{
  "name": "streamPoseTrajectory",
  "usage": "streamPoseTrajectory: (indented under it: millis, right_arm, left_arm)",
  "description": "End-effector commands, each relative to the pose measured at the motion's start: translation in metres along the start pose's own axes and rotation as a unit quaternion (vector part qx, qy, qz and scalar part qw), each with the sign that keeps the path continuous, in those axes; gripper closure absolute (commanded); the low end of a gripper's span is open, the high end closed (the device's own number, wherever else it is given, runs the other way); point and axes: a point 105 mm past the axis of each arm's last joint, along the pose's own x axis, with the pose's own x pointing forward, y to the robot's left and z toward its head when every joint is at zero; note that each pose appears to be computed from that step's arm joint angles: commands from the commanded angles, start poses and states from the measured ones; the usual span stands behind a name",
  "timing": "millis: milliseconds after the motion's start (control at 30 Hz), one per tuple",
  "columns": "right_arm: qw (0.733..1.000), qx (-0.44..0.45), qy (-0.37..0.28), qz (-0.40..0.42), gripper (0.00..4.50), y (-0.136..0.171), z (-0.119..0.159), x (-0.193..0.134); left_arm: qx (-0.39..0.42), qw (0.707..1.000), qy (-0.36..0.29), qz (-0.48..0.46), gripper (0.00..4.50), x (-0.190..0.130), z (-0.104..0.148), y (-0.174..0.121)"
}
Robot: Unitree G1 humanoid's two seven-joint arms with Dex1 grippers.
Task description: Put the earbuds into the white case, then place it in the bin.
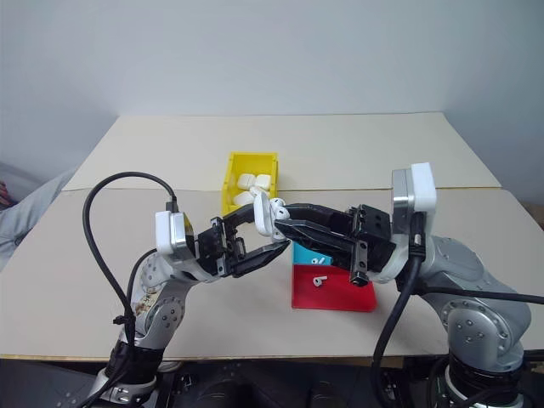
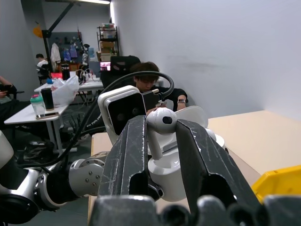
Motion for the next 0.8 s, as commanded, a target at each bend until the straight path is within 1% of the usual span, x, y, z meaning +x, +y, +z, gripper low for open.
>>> streamPoseTrajectory:
  millis: [33, 400, 467, 533, 800]
  right_arm:
    - [1.0, -0.016, -0.003, 0.004, 3.52, 0.003, 0.0026, 0.0011]
    - [1.0, -0.025, 0.003, -0.007, 3.52, -0.0005, -0.0031, 0.0007]
    - [0.999, -0.032, 0.003, 0.006, 3.52, 0.0031, -0.0028, -0.0006]
    - [0.999, -0.047, 0.007, 0.009, 3.06, 0.0056, -0.0032, -0.001]
    - [0.998, -0.059, 0.015, -0.007, 3.06, 0.0, -0.007, -0.003]
  left_arm:
    - [0.013, 1.0, -0.025, -0.012, 1.7, 0.0045, 0.0126, -0.0045]
    - [0.015, 0.999, -0.027, -0.011, 1.7, 0.0056, 0.0123, -0.0041]
    - [0.016, 1.0, -0.025, -0.01, 1.7, 0.0053, 0.0121, -0.0042]
    - [0.016, 1.0, -0.024, -0.009, 1.7, 0.0051, 0.0117, -0.004]
    - [0.014, 1.0, -0.015, -0.007, 1.7, 0.0043, 0.01, -0.004]
